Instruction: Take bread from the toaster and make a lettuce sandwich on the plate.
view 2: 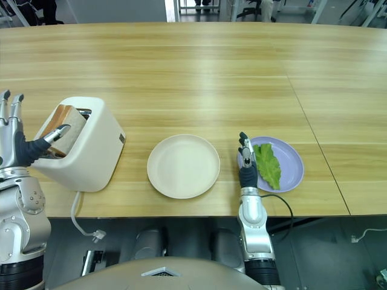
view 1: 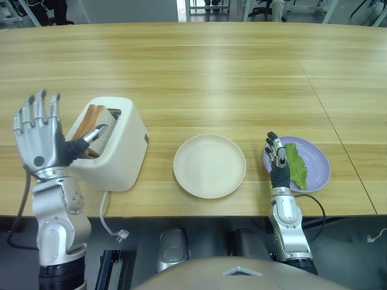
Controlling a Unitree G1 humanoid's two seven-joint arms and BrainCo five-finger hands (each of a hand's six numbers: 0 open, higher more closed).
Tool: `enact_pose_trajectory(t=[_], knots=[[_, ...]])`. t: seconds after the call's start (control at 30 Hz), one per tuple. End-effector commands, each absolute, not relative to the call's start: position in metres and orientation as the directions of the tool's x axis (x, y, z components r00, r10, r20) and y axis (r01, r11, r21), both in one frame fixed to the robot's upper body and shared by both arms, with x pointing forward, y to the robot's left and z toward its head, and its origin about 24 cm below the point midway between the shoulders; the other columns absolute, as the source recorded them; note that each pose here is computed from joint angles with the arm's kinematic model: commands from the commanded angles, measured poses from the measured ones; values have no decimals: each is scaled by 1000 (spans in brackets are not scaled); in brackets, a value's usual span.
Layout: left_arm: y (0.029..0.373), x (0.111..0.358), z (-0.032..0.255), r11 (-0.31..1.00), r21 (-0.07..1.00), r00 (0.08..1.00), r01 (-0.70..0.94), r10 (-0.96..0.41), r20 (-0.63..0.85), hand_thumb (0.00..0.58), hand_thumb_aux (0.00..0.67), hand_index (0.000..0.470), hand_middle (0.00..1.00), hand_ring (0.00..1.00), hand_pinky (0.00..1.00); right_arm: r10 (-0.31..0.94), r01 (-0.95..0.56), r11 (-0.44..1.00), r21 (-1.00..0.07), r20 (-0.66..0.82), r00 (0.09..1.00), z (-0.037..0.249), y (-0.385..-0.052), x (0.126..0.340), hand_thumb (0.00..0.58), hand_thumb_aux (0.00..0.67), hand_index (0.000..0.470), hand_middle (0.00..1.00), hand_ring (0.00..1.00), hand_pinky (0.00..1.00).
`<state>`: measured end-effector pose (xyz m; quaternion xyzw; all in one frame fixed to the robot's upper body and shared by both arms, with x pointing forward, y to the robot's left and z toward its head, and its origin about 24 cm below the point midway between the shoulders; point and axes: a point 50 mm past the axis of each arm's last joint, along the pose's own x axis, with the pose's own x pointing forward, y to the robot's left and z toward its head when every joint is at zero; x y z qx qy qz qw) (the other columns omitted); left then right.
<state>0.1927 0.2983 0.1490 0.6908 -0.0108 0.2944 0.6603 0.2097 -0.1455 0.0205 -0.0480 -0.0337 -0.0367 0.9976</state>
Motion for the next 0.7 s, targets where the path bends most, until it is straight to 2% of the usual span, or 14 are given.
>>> enact_pose_trajectory(t=[0.03,0.2,0.37,0.7], knots=[[311,189,153,-158,913,811,-377,421,408,0,0,0,0,0,0,-92,98,991,-94,65,994,22,-150,208,0,0,0,0,0,0],[323,186,152,-162,924,799,-348,464,382,0,0,0,0,0,0,-102,108,989,-98,64,993,21,-153,206,0,0,0,0,0,0],[325,188,136,-144,952,819,-270,486,305,0,0,0,0,0,0,-112,118,988,-100,65,992,22,-156,204,0,0,0,0,0,0],[312,194,118,-81,976,866,-203,450,217,0,0,0,0,0,0,-124,131,986,-102,66,990,24,-160,202,0,0,0,0,0,0]])
